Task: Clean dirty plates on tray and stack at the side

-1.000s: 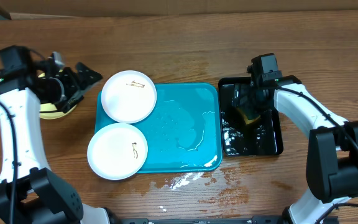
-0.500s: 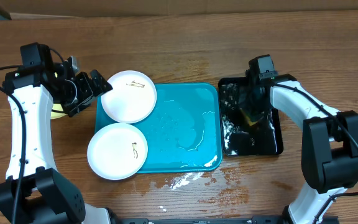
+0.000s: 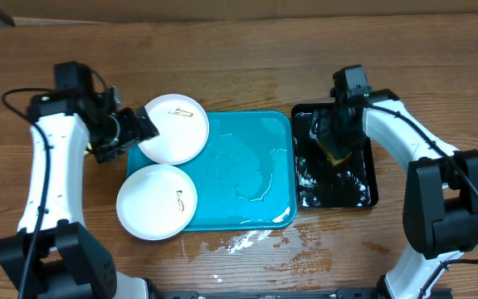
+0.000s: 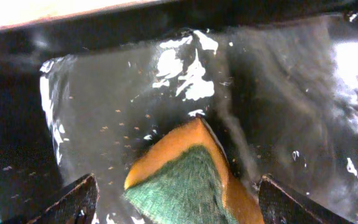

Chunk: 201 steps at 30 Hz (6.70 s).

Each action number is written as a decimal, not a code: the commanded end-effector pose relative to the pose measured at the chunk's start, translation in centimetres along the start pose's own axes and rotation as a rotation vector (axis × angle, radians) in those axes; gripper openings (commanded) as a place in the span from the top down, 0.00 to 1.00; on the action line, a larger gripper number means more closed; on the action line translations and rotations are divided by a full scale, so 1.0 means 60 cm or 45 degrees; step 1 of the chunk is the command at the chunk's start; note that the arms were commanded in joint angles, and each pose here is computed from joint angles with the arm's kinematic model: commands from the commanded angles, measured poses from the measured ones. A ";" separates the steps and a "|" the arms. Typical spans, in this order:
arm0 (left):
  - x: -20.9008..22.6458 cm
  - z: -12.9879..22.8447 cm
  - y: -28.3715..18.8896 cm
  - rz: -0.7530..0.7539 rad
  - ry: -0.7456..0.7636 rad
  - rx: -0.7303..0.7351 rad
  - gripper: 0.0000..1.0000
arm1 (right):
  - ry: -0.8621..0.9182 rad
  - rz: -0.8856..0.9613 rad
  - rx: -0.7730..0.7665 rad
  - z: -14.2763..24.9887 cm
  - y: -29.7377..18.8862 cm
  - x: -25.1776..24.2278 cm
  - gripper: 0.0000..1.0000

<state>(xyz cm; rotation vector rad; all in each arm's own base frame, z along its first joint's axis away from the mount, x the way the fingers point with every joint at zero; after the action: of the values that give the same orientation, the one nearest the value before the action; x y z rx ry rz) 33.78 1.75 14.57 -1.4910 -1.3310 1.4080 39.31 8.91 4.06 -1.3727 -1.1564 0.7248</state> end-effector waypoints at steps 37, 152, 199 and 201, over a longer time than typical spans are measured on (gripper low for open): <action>0.148 0.183 0.049 -0.682 -0.353 0.412 0.96 | 0.029 0.147 0.213 0.063 -0.049 -0.040 0.14; -0.095 0.199 0.224 -0.243 0.080 0.223 0.46 | -0.089 0.147 0.118 0.039 -0.037 -0.041 0.08; -0.091 0.177 0.227 -0.275 0.138 0.148 0.63 | 0.049 0.101 0.089 0.033 -0.028 -0.033 0.28; -0.091 0.177 0.227 -0.275 0.137 0.147 0.63 | 0.046 0.080 0.055 0.021 -0.029 -0.026 0.22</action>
<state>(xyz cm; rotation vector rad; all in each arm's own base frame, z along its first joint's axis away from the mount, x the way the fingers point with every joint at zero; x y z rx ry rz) 27.23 -8.56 1.51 -1.2935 -1.2899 1.2509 35.39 7.51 3.35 -1.3549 -1.0023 0.8179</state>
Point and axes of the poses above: each gripper's point midway between its finger pads, its own y axis out along the fingers, its own x axis along the line the jaws close on, z = x × y, the point moved 1 cm from there along -y, back along the fingers, and after that the axes turned 13 degrees about y, right-handed, at the moved point
